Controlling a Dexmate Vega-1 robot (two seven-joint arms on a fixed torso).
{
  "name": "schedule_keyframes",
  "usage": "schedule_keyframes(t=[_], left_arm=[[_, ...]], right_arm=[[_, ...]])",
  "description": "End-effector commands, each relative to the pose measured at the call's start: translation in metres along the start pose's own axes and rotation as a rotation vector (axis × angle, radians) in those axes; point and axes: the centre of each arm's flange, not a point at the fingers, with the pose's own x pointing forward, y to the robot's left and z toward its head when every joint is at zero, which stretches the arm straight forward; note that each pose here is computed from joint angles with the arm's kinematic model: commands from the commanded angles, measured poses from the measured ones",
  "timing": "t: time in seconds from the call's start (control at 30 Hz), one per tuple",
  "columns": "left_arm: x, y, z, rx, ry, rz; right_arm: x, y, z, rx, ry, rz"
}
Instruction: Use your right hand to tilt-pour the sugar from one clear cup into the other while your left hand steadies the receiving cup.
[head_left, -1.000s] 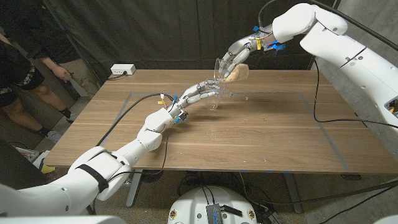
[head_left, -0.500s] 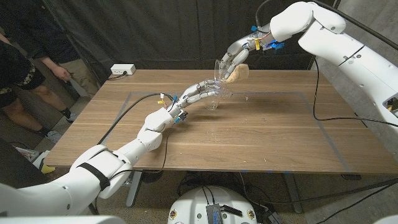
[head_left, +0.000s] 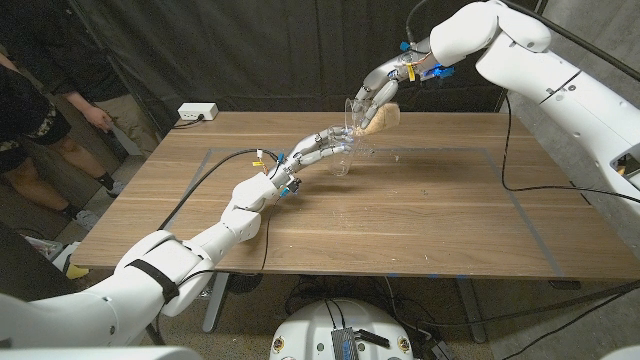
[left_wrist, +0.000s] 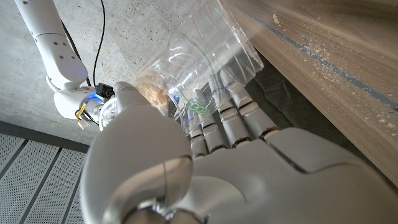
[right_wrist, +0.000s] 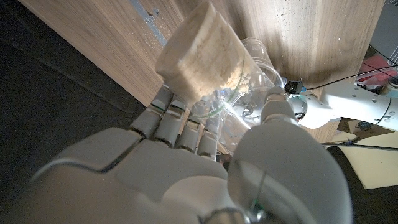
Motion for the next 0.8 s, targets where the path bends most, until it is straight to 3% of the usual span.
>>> schedule_keyframes(t=[0.03,0.8], left_arm=[[-0.0034,0.0013,0.0019,0.002,-0.003,0.001],[-0.0058,0.0001,0.0035,0.002,-0.002,0.006]], right_arm=[[0.0005,-0.0008,-0.0014,-0.014,0.009,0.007],[0.0009,-0.0023,-0.0004,-0.147,0.043,0.052]])
